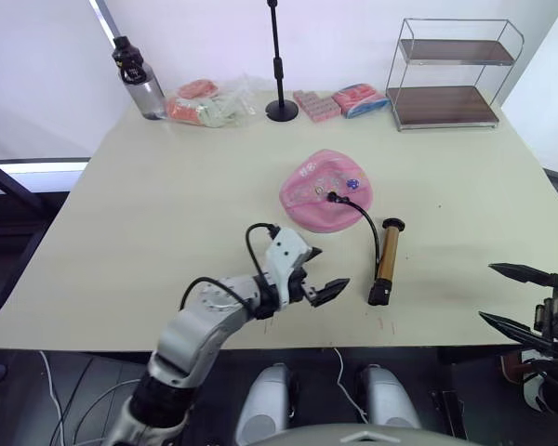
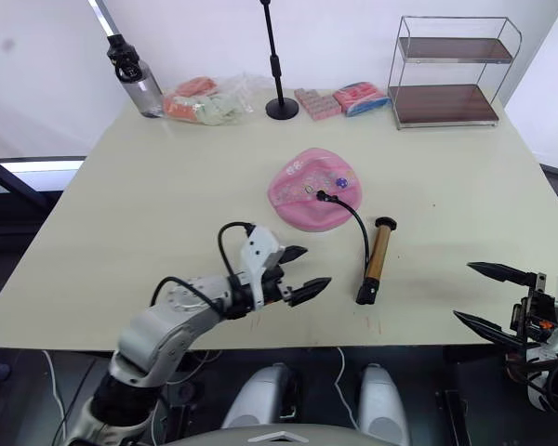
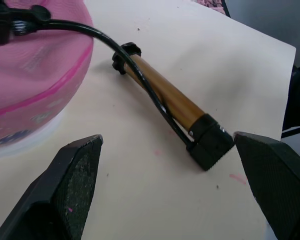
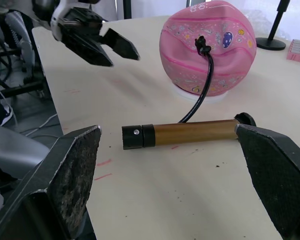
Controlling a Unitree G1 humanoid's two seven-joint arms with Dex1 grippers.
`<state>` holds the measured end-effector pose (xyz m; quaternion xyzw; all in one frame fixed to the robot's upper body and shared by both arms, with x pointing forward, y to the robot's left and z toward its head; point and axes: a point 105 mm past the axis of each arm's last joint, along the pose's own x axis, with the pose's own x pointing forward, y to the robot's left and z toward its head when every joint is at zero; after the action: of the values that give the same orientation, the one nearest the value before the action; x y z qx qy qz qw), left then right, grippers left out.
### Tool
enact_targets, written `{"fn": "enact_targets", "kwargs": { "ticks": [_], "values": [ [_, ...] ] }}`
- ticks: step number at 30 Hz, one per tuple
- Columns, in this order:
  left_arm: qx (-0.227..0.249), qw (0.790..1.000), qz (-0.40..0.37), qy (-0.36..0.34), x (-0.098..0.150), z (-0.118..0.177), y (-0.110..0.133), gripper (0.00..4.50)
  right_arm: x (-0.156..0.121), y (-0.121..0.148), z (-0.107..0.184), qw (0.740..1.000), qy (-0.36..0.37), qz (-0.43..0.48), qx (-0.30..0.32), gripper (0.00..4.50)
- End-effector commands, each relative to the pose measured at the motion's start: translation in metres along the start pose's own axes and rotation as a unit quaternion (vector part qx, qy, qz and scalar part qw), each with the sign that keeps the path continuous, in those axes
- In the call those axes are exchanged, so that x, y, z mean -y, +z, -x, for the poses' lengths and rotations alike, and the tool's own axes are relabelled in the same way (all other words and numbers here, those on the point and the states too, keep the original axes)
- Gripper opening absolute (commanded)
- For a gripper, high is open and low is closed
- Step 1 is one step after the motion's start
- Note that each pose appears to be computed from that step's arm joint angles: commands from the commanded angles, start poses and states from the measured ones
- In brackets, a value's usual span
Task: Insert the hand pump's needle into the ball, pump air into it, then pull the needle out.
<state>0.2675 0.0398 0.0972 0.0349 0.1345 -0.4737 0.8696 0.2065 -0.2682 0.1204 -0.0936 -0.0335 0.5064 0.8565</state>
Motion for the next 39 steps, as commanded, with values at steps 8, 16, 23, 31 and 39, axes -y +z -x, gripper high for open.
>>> {"fn": "enact_targets", "kwargs": {
  "ticks": [8,16,23,31,39],
  "values": [
    [-0.017,0.999,-0.023,-0.033,0.016,-0.043,0.005,4.44,0.003,0.005,-0.003,1.000,0.026,0.014,-0.005,4.50],
    [-0.058,0.998,-0.007,-0.038,0.030,-0.069,-0.002,4.44,0.002,0.003,-0.007,0.999,0.033,0.015,-0.004,4.50],
    [-0.072,0.997,-0.001,-0.035,0.042,-0.084,-0.006,4.44,0.001,0.001,-0.009,0.999,0.034,0.012,-0.003,4.50],
    [-0.100,0.994,-0.005,-0.034,0.055,-0.098,-0.014,4.44,0.001,0.003,-0.009,0.999,0.043,0.015,-0.005,4.50],
    [-0.131,0.991,-0.018,-0.001,0.044,-0.100,-0.028,4.44,0.002,0.002,-0.008,0.999,0.042,0.025,-0.020,4.50]
  ]
}}
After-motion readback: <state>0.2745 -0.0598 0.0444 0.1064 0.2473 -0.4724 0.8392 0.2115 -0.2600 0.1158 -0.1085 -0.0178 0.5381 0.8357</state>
